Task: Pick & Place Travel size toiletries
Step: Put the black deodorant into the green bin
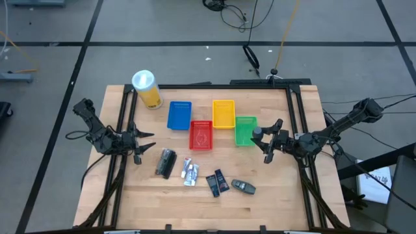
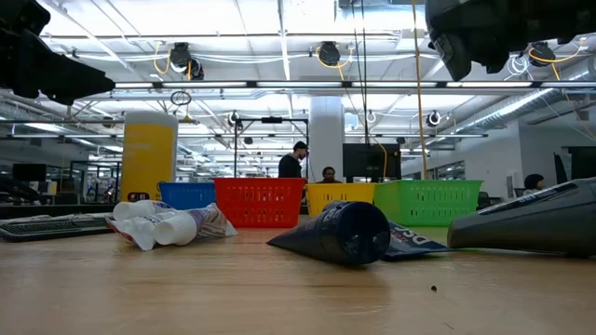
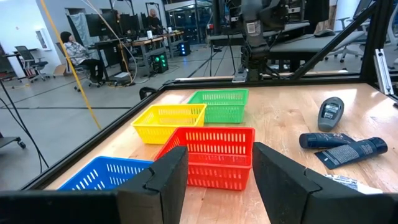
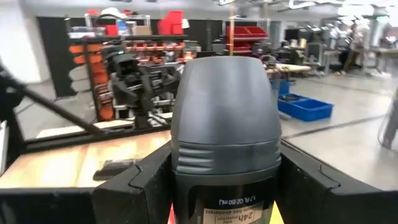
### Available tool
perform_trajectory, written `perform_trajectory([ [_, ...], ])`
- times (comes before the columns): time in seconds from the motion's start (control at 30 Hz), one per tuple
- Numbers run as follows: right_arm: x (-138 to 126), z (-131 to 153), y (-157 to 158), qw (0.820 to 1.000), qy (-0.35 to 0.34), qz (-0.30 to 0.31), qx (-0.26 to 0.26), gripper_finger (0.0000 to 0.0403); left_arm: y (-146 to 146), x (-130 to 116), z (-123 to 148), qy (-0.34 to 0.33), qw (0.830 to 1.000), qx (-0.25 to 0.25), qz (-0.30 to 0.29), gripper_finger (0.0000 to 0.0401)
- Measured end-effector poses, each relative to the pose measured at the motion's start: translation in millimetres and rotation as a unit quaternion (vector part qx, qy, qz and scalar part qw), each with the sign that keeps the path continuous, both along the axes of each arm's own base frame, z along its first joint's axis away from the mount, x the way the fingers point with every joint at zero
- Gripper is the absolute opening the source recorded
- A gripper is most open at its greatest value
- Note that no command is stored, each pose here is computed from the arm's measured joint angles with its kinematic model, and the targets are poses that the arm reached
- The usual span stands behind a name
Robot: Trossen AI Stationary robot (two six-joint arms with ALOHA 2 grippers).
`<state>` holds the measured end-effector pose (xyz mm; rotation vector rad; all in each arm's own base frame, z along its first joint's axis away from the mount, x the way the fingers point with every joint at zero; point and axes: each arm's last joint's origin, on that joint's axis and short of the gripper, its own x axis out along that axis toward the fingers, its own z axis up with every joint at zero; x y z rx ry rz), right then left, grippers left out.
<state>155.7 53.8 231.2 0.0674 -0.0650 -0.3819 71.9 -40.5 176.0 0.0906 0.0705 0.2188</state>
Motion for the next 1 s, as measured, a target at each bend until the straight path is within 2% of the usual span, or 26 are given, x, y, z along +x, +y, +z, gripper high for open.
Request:
perform_trajectory([
  [0.13, 2.9, 0.2, -9.6, 0.998, 0.001, -0.059, 0.016, 0.0210, 0.0, 0.0, 0.0, 0.000, 1.000, 0.000, 0.000, 0.0180],
  [0.27, 9.5, 1.3, -21.9, 0.993, 0.011, -0.099, 0.058, 0.0210, 0.0, 0.0, 0.0, 0.000, 1.000, 0.000, 0.000, 0.0180],
  [0.33, 15.6, 4.3, -29.2, 0.989, 0.024, -0.125, 0.075, 0.0210, 0.0, 0.0, 0.0, 0.000, 1.000, 0.000, 0.000, 0.0179],
  [0.47, 31.9, 18.4, -39.2, 0.982, 0.072, -0.139, 0.109, 0.0210, 0.0, 0.0, 0.0, 0.000, 1.000, 0.000, 0.000, 0.0179],
  [0.6, 40.3, 30.9, -46.3, 0.961, 0.153, -0.169, 0.158, 0.0210, 0.0, 0.0, 0.0, 0.000, 1.000, 0.000, 0.000, 0.0180],
  [0.7, 45.9, 30.7, -48.2, 0.947, 0.201, -0.162, 0.193, 0.0210, 0.0, 0.0, 0.0, 0.000, 1.000, 0.000, 0.000, 0.0179],
  [0.83, 54.2, 18.3, -51.5, 0.932, 0.236, -0.154, 0.229, 0.0210, 0.0, 0.0, 0.1, -0.001, 1.000, -0.001, 0.000, 0.0180],
  [1.0, 60.8, 1.0, -58.9, 0.910, 0.277, -0.184, 0.249, 0.0210, 0.0, 0.0, 0.1, 0.000, 1.000, 0.000, 0.000, 0.0180],
])
